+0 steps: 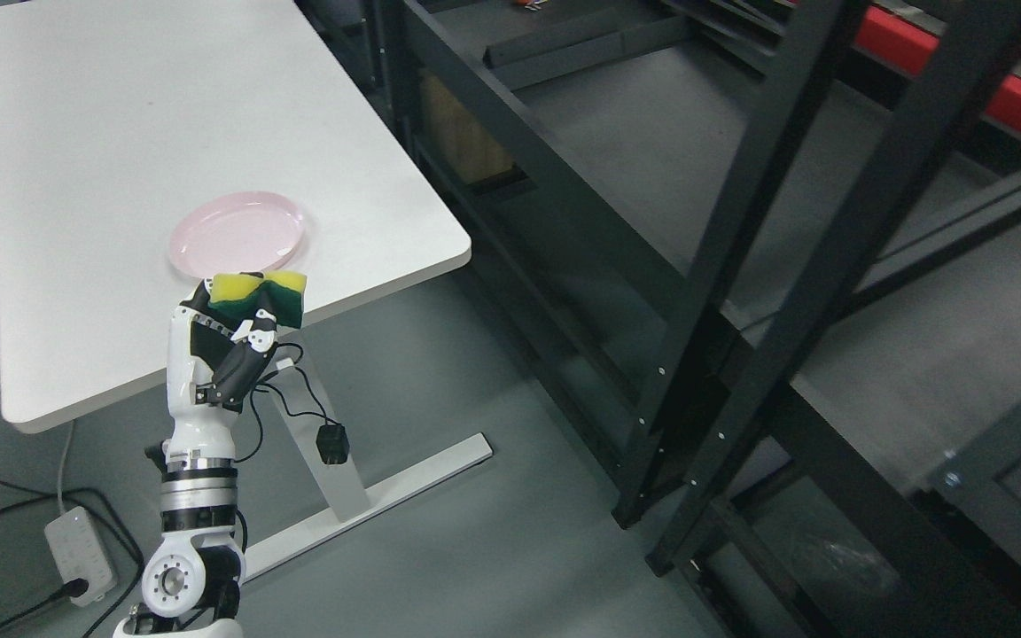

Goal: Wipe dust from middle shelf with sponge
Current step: 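Lift the sponge with the left hand while turning toward the shelf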

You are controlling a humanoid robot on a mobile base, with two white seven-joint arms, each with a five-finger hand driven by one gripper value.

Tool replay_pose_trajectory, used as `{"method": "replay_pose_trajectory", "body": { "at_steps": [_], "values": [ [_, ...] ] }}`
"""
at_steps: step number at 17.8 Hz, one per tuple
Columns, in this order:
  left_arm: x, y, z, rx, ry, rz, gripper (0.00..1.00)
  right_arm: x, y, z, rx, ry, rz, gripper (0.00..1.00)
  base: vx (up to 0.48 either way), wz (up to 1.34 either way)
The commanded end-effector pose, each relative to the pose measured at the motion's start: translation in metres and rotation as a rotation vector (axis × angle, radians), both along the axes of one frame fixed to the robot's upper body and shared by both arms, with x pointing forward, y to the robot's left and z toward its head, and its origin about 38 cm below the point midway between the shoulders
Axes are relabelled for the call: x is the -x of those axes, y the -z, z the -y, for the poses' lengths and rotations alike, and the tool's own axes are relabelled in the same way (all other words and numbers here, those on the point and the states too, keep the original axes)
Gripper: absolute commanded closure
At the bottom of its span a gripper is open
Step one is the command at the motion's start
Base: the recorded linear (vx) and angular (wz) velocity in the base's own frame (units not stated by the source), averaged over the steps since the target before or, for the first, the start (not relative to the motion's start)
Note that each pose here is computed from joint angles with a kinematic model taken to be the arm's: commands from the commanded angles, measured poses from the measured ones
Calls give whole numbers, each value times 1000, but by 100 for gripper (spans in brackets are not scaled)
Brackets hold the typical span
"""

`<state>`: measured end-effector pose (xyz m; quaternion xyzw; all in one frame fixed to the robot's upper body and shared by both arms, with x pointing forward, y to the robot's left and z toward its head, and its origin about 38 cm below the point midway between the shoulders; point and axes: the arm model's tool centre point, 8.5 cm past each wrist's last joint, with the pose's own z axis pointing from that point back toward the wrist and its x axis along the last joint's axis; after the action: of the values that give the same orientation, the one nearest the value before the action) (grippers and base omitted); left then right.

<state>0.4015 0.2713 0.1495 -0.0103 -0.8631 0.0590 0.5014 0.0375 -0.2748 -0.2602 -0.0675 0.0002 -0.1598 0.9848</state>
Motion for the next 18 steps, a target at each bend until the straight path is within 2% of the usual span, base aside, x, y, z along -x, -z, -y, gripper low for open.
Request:
{"method": "replay_pose_trajectory", "body": {
  "at_steps": [1, 15, 18],
  "values": [
    [31, 20, -19, -56, -19, -31, 100, -6, -1, 12, 21, 0, 17, 0, -250, -684],
    [31, 14, -19, -79, -5, -17, 100, -6, -1, 12, 21, 0, 17, 0, -180, -861],
    [30, 10, -9, -115, 45, -10, 100, -6, -1, 12, 21, 0, 17, 0, -58, -827]
  ]
}}
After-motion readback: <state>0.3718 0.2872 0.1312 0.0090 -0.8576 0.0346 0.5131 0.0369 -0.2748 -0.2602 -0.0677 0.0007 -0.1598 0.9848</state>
